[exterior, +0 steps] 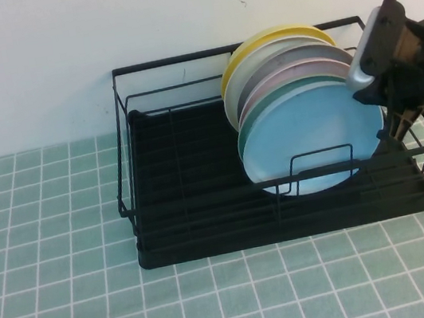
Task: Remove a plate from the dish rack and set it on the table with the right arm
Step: Grasp the plate from the shelf, then place the plate from the table
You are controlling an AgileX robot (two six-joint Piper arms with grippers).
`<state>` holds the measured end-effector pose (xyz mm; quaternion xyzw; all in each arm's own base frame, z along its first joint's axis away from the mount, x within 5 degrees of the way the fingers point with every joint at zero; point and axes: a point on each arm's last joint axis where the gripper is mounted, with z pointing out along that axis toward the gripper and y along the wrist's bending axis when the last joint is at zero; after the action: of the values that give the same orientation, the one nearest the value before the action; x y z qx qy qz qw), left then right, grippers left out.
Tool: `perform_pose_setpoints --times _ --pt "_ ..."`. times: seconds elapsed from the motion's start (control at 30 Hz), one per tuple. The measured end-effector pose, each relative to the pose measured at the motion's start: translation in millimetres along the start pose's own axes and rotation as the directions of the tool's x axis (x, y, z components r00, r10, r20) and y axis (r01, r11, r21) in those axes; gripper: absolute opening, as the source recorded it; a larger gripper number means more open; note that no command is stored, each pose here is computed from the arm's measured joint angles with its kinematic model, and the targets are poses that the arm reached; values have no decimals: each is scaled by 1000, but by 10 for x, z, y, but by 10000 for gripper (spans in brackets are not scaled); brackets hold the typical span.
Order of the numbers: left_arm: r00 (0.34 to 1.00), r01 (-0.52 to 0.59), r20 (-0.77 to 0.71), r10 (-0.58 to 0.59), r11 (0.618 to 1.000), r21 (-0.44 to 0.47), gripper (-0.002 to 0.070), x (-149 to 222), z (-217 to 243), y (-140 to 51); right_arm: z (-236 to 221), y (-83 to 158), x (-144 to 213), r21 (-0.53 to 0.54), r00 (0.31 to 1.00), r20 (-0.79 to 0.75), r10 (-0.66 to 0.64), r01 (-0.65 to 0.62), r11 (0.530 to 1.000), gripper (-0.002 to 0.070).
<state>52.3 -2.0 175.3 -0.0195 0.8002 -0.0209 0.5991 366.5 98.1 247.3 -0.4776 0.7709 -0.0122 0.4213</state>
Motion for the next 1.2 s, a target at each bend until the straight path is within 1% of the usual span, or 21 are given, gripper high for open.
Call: perform_pose_setpoints --times 0.17,0.3,0.4,0.47,0.5,0.57,0.63,0.7,0.73,0.8,0.87,0.93,0.97,1.03,1.13,1.2 --pt "1000 0 0 0 1000 0 -3 0 0 0 -156 -90 -197 13 996 78 43 -44 999 31" --pt "1000 -2 0 2 1000 0 -3 0 0 0 -469 -216 -479 57 975 204 92 -106 993 22" --pt "1000 -2 0 2 1000 0 -3 0 0 0 -767 -263 -696 54 945 306 118 -141 989 12" --pt "1000 -2 0 2 1000 0 -3 0 0 0 -983 -261 -822 28 917 369 153 -176 984 11" --pt "1000 -2 0 2 1000 0 -3 0 0 0 -1083 -243 -872 -1 903 390 180 -195 981 11" --pt "1000 -2 0 2 1000 0 -3 0 0 0 -1258 -184 -950 -84 876 412 251 -238 968 11" --pt "1000 -2 0 2 1000 0 -3 0 0 0 -1389 -111 -980 -164 862 394 319 -276 947 10" --pt "1000 -2 0 2 1000 0 -3 0 0 0 -1465 -22 -966 -247 867 328 375 -304 920 10" --pt "1000 -2 0 2 1000 0 -3 0 0 0 -1479 32 -940 -290 877 271 396 -318 903 10" --pt "1000 -2 0 2 1000 0 -3 0 0 0 -1472 134 -850 -363 897 125 423 -356 861 10" --pt "1000 -2 0 2 1000 0 -3 0 0 0 -1443 218 -720 -399 909 -51 414 -399 826 10" --pt "1000 -2 0 2 1000 0 -3 0 0 0 -1399 252 -595 -390 902 -192 387 -432 813 10" --pt "1000 -2 0 2 1000 0 -3 0 0 0 -1375 260 -515 -367 885 -278 374 -458 810 10" --pt "1000 -2 0 2 1000 0 -3 0 0 0 -1293 248 -397 -316 844 -392 367 -498 808 10" --pt "1000 -2 0 2 1000 0 -3 0 0 0 -1108 212 -248 -244 781 -507 366 -537 808 10" --pt "1000 -2 0 2 1000 0 -3 0 0 0 -961 204 -173 -227 749 -554 363 -556 800 10"
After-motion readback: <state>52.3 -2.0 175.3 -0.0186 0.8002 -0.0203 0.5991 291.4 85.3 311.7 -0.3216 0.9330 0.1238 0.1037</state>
